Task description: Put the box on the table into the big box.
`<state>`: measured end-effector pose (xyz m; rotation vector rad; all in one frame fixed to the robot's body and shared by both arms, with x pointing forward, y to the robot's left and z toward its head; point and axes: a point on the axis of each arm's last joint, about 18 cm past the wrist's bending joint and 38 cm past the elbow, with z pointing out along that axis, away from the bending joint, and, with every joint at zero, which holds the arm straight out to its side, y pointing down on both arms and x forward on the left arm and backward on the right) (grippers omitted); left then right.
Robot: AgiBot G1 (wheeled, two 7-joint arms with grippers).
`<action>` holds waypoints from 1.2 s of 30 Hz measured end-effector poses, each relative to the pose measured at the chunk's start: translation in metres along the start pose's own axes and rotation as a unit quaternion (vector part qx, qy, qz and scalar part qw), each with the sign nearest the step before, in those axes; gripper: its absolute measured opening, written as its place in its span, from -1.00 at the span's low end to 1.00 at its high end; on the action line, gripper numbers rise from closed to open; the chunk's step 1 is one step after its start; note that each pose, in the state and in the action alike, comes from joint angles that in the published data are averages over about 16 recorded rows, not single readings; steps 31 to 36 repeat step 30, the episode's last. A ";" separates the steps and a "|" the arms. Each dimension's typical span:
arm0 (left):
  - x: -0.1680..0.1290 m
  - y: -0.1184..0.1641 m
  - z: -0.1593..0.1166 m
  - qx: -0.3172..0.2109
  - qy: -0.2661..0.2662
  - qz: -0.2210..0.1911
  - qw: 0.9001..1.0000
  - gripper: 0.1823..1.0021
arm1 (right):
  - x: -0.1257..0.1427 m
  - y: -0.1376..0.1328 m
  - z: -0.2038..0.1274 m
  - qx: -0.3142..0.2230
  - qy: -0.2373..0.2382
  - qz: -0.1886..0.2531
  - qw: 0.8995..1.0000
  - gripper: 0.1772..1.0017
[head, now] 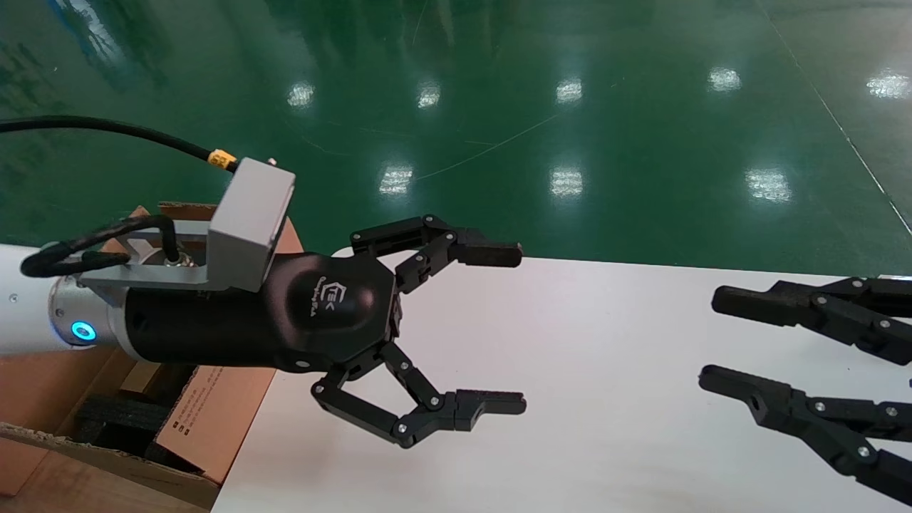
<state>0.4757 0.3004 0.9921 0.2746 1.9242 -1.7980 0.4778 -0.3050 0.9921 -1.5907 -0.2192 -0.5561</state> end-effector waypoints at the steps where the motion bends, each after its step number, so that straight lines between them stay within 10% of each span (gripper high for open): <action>1: 0.000 0.000 0.000 0.000 0.000 0.000 1.000 1.00 | 0.000 0.000 0.000 0.000 0.000 0.000 1.000 -0.33; 23: -0.001 0.000 0.000 -0.001 -0.001 0.000 1.000 1.00 | 0.000 0.000 0.000 0.000 0.000 0.000 1.000 0.71; 36: -0.001 0.000 0.000 -0.001 -0.001 0.000 1.000 1.00 | 0.000 0.000 0.000 0.000 0.000 0.000 1.000 0.82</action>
